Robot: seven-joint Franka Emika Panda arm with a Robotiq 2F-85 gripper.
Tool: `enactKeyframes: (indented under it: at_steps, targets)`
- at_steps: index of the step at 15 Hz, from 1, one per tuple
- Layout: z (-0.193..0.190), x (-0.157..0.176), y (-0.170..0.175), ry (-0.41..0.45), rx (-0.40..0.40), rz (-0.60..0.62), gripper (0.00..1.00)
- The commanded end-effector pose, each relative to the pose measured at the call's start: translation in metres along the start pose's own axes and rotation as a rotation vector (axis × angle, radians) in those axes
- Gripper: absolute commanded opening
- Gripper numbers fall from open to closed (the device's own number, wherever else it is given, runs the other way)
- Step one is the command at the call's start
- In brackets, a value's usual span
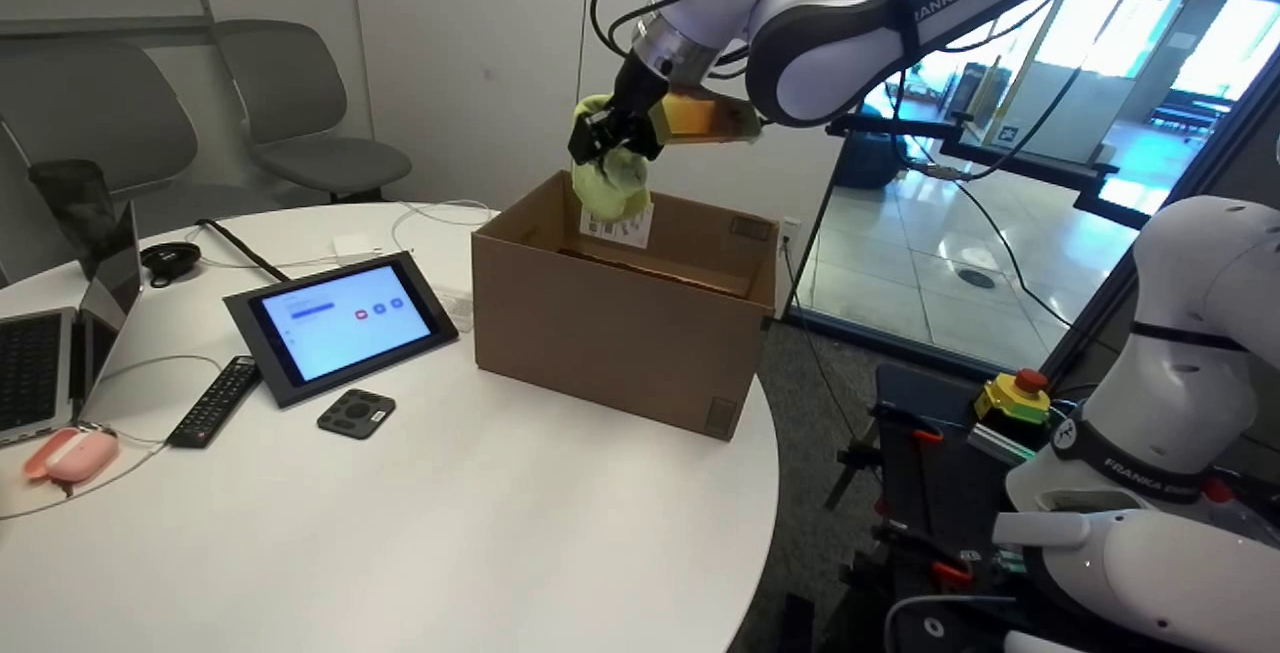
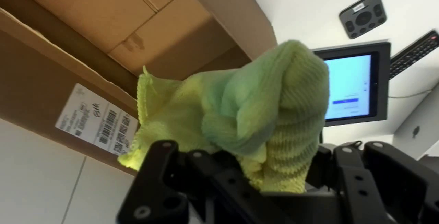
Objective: Put the marker in the towel, fold it then put it in the box
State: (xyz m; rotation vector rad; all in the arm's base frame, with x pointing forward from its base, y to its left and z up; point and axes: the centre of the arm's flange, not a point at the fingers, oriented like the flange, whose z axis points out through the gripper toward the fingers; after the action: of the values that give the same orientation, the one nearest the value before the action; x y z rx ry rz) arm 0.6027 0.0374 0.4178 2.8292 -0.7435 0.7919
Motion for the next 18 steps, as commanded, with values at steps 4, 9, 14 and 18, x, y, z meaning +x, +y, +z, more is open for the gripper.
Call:
enactKeyframes:
  at_steps: [4, 9, 14, 18]
  targets:
    - [0.056, 0.021, 0.079, -0.096, -0.112, 0.314, 0.04]
    - [0.112, 0.024, 0.121, -0.152, -0.167, 0.472, 0.04]
    - [0.146, 0.016, 0.138, -0.140, -0.153, 0.550, 0.05]
    - [0.160, 0.013, 0.146, -0.117, -0.107, 0.595, 0.05]
